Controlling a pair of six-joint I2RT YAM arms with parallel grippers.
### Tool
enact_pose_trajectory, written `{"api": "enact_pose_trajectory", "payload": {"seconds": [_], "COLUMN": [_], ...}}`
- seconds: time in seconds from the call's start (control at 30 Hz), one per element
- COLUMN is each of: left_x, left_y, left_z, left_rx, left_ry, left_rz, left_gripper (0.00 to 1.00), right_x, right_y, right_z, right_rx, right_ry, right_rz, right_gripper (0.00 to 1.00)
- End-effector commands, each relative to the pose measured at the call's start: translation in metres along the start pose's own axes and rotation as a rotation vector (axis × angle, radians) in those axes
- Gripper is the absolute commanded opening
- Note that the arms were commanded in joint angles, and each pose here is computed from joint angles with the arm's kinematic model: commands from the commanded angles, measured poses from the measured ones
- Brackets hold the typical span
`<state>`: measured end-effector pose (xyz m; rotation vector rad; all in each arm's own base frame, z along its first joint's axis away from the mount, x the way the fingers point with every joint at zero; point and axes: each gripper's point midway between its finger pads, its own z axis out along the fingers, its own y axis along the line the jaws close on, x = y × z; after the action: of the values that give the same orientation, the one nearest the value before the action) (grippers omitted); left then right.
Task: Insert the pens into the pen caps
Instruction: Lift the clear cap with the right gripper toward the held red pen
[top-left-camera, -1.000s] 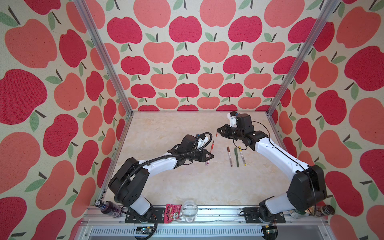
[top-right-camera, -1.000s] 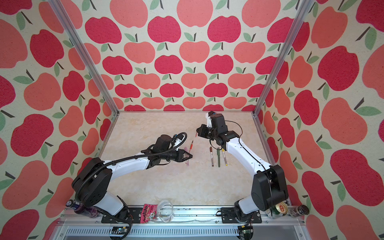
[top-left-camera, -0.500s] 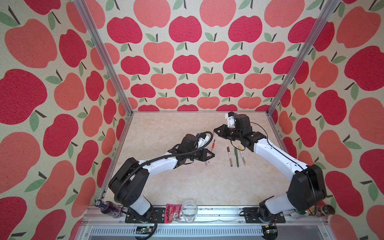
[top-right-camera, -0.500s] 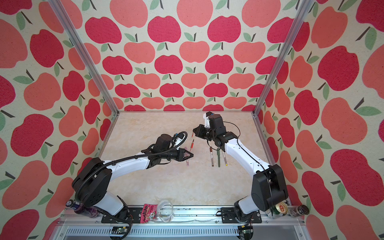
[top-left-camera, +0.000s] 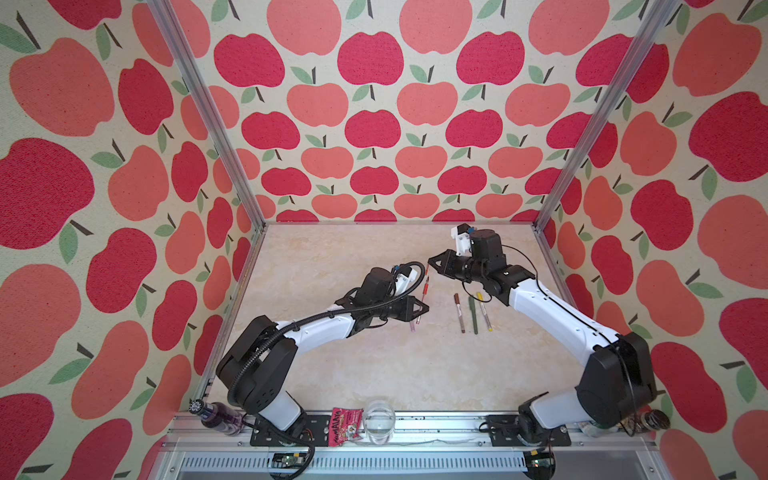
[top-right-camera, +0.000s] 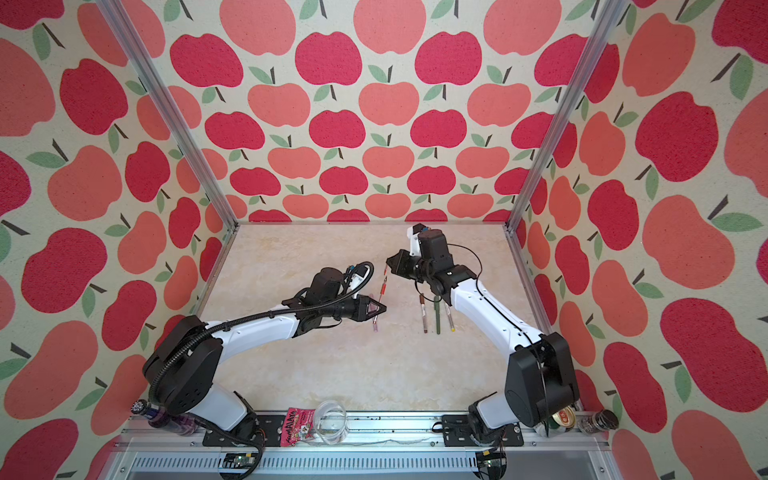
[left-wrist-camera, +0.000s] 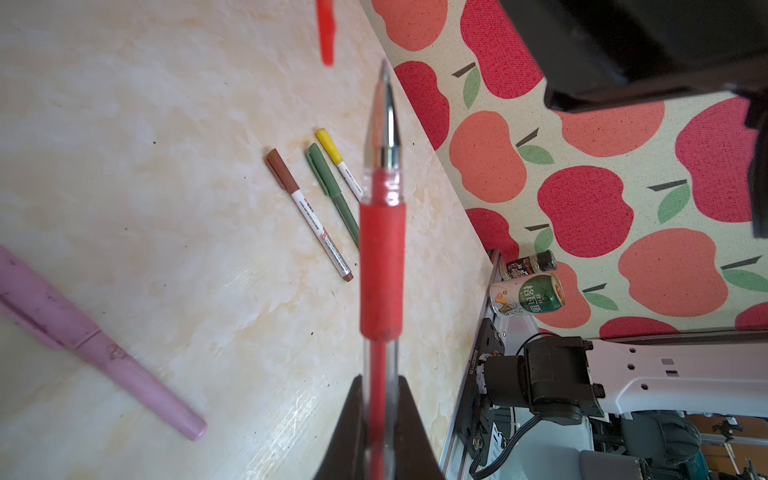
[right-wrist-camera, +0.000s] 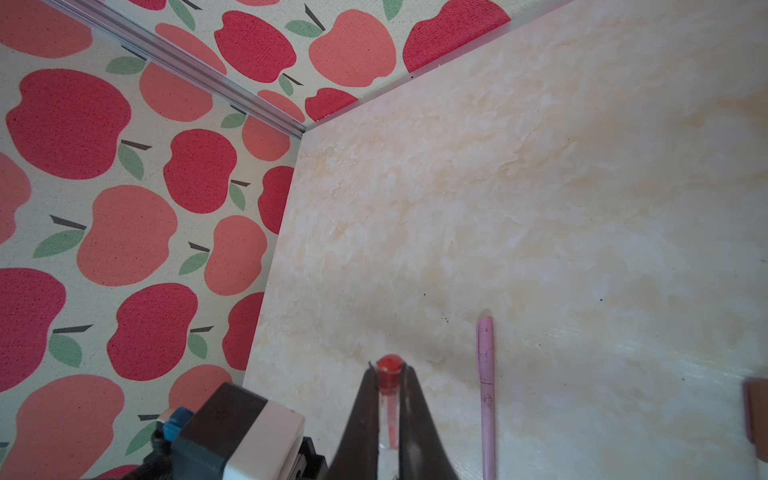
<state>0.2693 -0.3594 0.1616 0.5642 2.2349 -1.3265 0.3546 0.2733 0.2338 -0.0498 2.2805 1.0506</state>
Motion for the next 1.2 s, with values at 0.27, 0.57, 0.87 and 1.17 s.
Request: {"api": "enact_pose_trajectory", "payload": {"seconds": [0.27,0.57,0.87,1.17], "left_x": [-0.016,-0.009,-0.012,-0.011], "left_y": [-0.007,-0.002,-0.002,-0.001], "left_z": [-0.009,-0.006,-0.009,-0.009], "left_rx": [0.009,0.010,0.006,0.004], "left_ry": [-0.066,-0.046,-0.058,-0.060], "left_rz": [0.017,-0.002,0.000,-0.001], "left_gripper": [0.02,0.02,0.02,0.02], "right_x": [0.009,-0.001,0.005,0.014], "right_y": [0.002,0.008,0.011,0.012], "right_z": [-0.007,-0.015,-0.013,-0.012], "right_rx": [0.008,0.008,0.001,-0.002], "right_ry": [0.008,-0.024,0.001,0.017], "right_rz": [-0.029,-0.048,-0.043,-0.045], "right_gripper": [0.05,0.06,0.06,0.06]}}
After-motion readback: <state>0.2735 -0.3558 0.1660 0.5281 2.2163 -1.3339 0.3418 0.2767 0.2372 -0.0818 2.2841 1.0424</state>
